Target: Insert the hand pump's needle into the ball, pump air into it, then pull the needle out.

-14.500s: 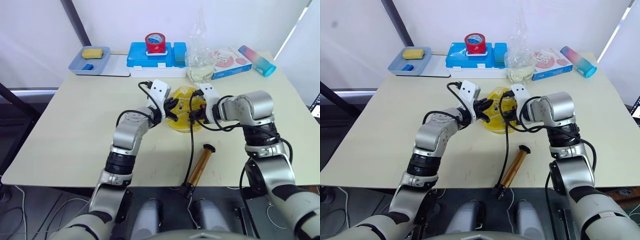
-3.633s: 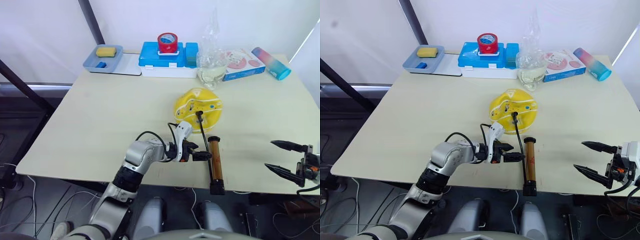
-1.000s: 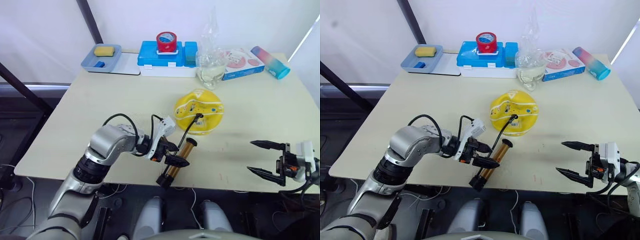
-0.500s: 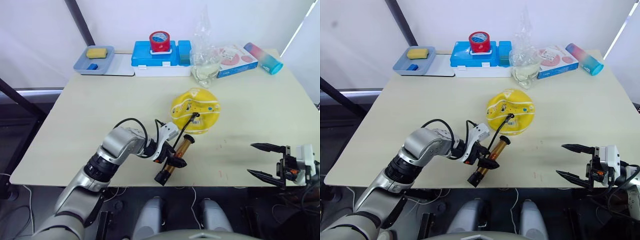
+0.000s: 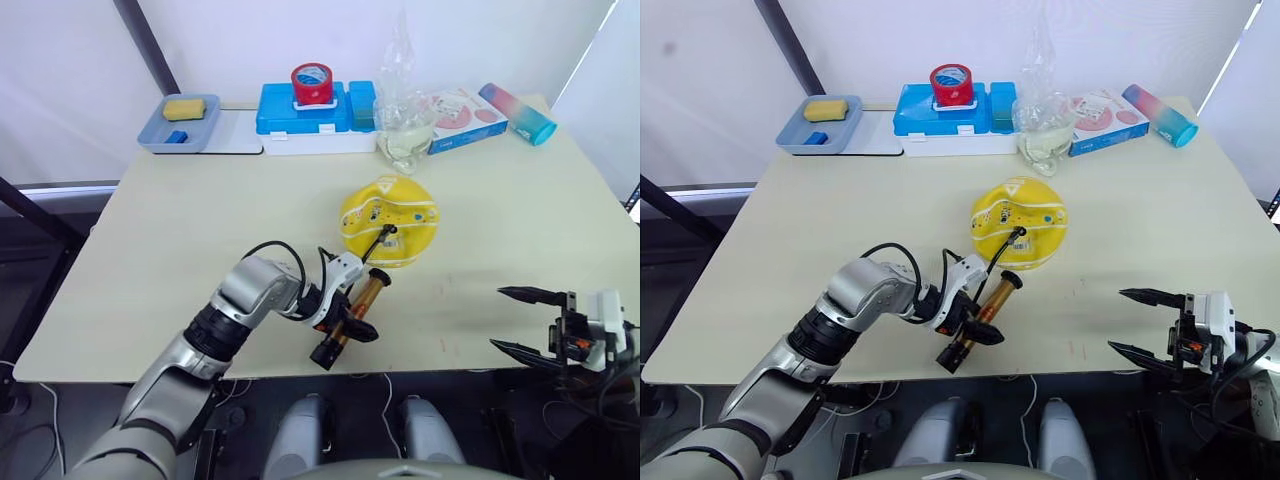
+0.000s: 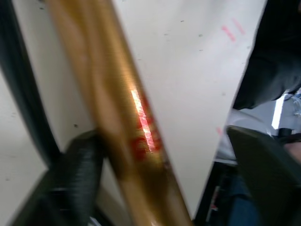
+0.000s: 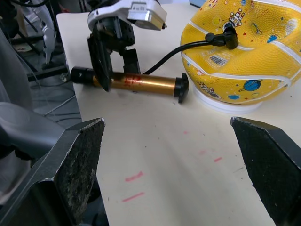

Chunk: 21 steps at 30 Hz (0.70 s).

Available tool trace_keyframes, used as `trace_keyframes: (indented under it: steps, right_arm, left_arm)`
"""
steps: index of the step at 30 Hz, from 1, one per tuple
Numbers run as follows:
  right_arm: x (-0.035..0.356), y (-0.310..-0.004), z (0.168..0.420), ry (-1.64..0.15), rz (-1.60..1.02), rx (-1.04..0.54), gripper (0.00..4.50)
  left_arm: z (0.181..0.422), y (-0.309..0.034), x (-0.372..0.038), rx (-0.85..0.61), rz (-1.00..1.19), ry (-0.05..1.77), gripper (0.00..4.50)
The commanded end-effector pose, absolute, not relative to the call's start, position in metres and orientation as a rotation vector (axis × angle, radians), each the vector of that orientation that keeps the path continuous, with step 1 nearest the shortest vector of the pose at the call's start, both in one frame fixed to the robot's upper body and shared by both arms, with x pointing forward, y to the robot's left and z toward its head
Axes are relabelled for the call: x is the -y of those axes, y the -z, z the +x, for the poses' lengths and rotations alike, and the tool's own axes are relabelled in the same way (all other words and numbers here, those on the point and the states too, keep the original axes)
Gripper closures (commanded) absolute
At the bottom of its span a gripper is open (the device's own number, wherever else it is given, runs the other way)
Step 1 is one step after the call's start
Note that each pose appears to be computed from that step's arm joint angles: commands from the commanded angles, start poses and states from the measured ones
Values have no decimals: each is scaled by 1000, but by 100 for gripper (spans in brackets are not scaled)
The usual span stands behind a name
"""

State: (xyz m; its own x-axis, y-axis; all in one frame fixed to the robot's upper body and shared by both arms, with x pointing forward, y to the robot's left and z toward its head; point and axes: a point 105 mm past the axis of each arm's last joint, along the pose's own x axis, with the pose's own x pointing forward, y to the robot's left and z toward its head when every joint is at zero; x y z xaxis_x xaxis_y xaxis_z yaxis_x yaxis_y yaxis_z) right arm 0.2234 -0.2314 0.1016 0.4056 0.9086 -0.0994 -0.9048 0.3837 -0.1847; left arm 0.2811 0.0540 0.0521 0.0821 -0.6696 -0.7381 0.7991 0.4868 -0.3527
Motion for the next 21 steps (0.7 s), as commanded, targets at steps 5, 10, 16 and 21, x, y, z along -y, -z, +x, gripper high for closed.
trace_keyframes:
  steps: [5,10,16,21]
  right_arm:
    - [231,-110,224,-1159,-249,56,0]
    - [229,-113,226,-1162,-235,67,0]
    - [226,-120,227,-1168,-193,83,0]
    - [219,-130,230,-1170,-116,100,0]
  left_arm:
    - [280,-50,-51,-985,180,1124,345]
    - [278,-71,-42,-913,130,1193,345]
    - [269,-95,-38,-789,110,1305,345]
    - [263,-106,-44,-664,106,1381,345]
